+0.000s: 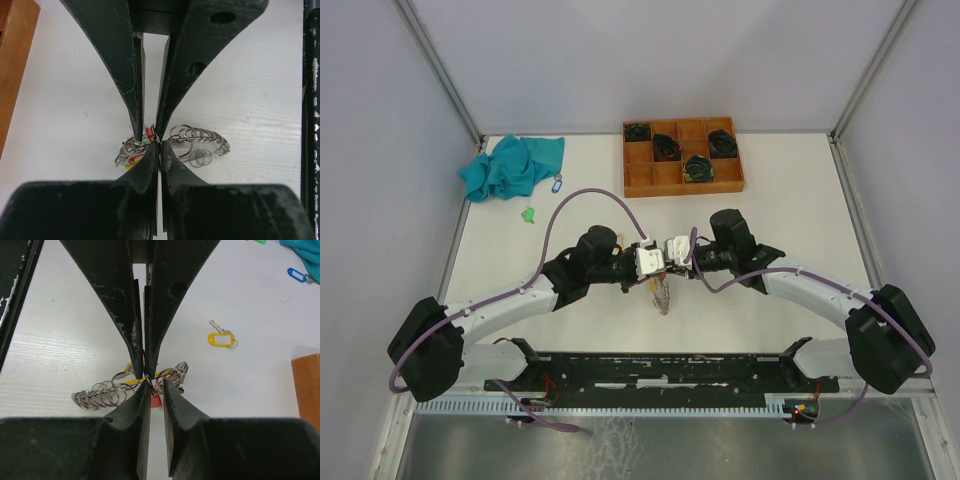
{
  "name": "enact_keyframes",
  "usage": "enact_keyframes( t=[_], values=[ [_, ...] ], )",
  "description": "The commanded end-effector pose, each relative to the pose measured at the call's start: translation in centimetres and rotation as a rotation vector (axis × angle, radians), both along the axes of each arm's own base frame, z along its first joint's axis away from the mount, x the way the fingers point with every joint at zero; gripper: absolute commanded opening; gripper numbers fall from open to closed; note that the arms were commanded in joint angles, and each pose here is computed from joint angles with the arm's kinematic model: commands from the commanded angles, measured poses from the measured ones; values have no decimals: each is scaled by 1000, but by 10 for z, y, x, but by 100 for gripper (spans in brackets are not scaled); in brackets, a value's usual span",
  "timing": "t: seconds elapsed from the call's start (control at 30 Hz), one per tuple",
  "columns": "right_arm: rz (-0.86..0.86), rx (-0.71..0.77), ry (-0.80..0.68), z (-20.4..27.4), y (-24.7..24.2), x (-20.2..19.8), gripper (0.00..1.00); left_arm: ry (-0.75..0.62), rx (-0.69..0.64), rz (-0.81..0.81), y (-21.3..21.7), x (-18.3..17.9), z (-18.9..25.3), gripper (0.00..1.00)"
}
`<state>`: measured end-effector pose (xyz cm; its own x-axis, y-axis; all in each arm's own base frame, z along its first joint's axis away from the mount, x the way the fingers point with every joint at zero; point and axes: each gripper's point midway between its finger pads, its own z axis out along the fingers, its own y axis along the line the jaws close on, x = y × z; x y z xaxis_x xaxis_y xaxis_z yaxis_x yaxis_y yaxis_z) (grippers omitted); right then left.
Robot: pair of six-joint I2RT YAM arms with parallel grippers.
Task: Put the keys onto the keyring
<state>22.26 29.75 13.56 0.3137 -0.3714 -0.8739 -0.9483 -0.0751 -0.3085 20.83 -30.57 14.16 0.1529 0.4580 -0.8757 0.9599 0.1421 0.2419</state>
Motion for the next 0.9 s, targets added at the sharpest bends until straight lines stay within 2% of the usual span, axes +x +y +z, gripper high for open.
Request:
enact_keyframes(
  t=[0.0, 0.2, 0.23, 0.37, 0.63, 0.87],
  values=[
    [23, 76, -54, 28, 6, 1, 21, -81, -74, -64, -15, 2, 27, 3],
    [37, 91, -48, 33, 7, -2, 2, -80, -66, -55, -15, 3, 25, 3],
    [35, 92, -46, 34, 7, -2, 1, -81, -63, -48, -15, 4, 24, 3],
    [-1, 117, -38, 38, 2, 4, 1, -95, -97, 2, -10, 11, 28, 11],
    [-32, 197, -53, 53, -4, 8, 1, -141, -344, 101, 9, 21, 60, 31],
    [-38, 215, -57, 56, -7, 9, 1, -100, -403, 99, 12, 23, 60, 41]
  ],
)
